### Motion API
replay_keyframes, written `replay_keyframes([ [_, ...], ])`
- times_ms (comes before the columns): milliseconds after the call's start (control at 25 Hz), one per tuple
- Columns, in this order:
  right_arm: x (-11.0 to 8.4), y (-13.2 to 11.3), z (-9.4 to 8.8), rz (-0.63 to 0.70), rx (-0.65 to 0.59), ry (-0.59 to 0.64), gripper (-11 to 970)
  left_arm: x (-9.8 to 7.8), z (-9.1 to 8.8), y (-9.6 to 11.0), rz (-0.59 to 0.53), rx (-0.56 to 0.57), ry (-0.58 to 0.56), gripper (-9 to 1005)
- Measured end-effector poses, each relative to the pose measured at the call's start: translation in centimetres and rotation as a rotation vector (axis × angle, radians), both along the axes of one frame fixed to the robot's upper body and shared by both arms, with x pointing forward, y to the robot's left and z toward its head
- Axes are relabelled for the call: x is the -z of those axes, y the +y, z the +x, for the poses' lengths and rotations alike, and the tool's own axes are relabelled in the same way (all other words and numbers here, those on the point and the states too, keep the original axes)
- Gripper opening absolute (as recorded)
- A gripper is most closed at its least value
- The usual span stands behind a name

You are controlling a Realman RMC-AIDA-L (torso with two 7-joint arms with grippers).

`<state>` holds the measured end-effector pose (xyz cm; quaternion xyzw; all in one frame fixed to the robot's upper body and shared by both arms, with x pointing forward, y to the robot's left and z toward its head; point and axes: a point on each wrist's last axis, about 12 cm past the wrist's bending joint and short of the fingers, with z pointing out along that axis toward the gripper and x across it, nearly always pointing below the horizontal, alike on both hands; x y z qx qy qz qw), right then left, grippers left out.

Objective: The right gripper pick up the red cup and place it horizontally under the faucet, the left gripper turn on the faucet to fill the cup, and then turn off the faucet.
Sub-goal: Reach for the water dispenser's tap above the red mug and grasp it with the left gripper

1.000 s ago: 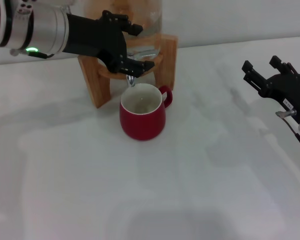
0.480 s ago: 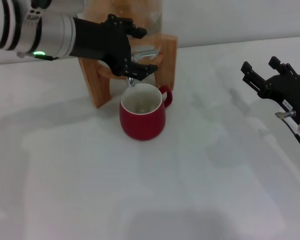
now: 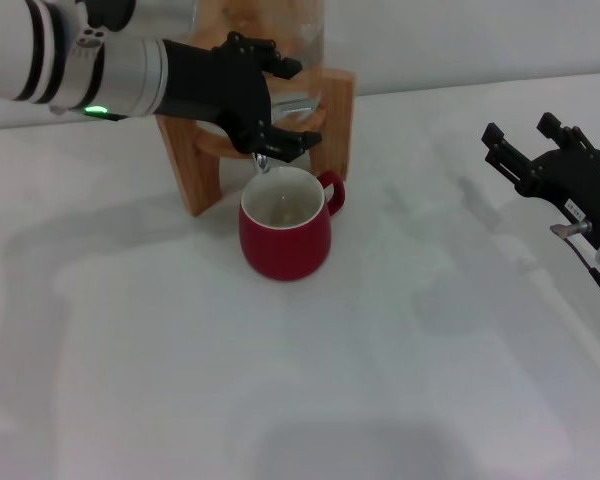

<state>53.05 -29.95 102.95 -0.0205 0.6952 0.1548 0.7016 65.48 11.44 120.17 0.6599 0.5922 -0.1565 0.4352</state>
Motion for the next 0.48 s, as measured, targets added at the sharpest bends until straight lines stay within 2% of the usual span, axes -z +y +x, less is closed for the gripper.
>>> replay_keyframes([
  [480,0.01,0.02,0.06,0.000,0.000,0.002,839,0.51,0.13,-0.34,0.002,0.008,-0.003,843],
])
